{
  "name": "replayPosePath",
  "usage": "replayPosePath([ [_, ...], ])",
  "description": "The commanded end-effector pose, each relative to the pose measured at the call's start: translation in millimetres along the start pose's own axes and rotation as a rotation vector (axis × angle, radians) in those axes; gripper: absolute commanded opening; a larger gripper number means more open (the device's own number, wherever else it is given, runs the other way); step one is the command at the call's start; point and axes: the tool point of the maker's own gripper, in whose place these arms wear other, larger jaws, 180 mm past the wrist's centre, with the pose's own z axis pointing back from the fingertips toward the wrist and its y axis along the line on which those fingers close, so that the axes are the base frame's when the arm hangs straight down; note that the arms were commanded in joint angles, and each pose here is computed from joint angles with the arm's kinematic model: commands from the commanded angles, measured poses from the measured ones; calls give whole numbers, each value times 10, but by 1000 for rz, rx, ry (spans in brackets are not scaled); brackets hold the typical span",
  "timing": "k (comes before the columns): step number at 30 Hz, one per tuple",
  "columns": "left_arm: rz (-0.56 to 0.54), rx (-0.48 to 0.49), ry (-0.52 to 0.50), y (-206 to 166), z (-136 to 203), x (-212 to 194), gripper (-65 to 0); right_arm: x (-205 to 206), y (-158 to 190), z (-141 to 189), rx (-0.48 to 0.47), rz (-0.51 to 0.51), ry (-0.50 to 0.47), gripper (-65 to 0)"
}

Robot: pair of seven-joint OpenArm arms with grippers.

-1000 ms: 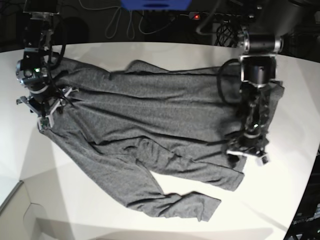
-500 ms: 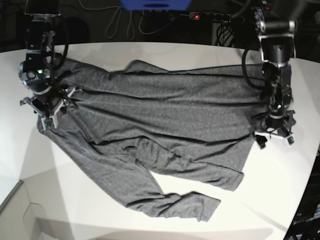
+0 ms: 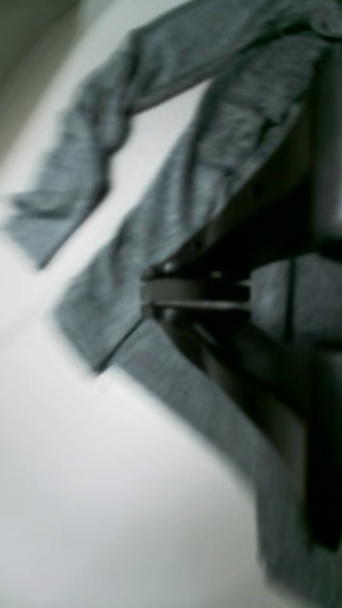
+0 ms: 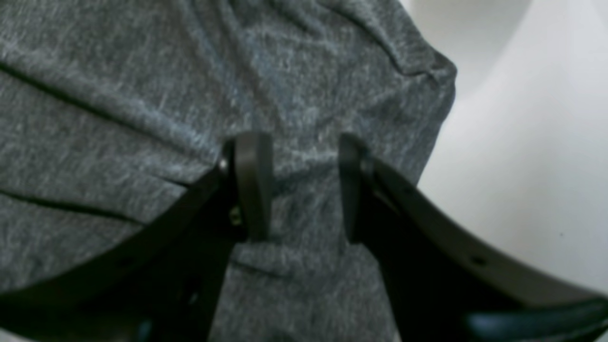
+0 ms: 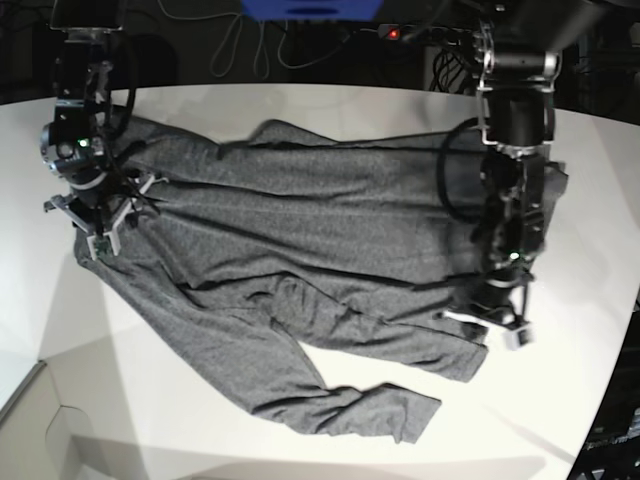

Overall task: Layout the t-shirt on the table in an organized manner, then fold the t-shirt properly
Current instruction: 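Pull the shirt body apart with both grippers to smooth it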

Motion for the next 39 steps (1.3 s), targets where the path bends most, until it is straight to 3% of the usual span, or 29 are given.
replayPosePath([
  [1, -14, -10, -54, -61, -80, 258, -636, 113, -75, 28, -17, 9, -39, -416],
  [9, -4, 90, 140, 300, -284, -337, -650, 123, -91, 29, -21, 11, -38, -416],
  [17, -55, 164, 170, 834, -16, -536, -650, 133, -98, 27, -22, 12, -43, -416],
  [28, 56, 304, 64, 1570, 500, -404, -650, 120, -75, 17, -16, 12, -39, -415],
  [39, 49, 267, -16, 1431, 519, -114, -646, 12, 70, -30, 13, -20, -13, -416],
])
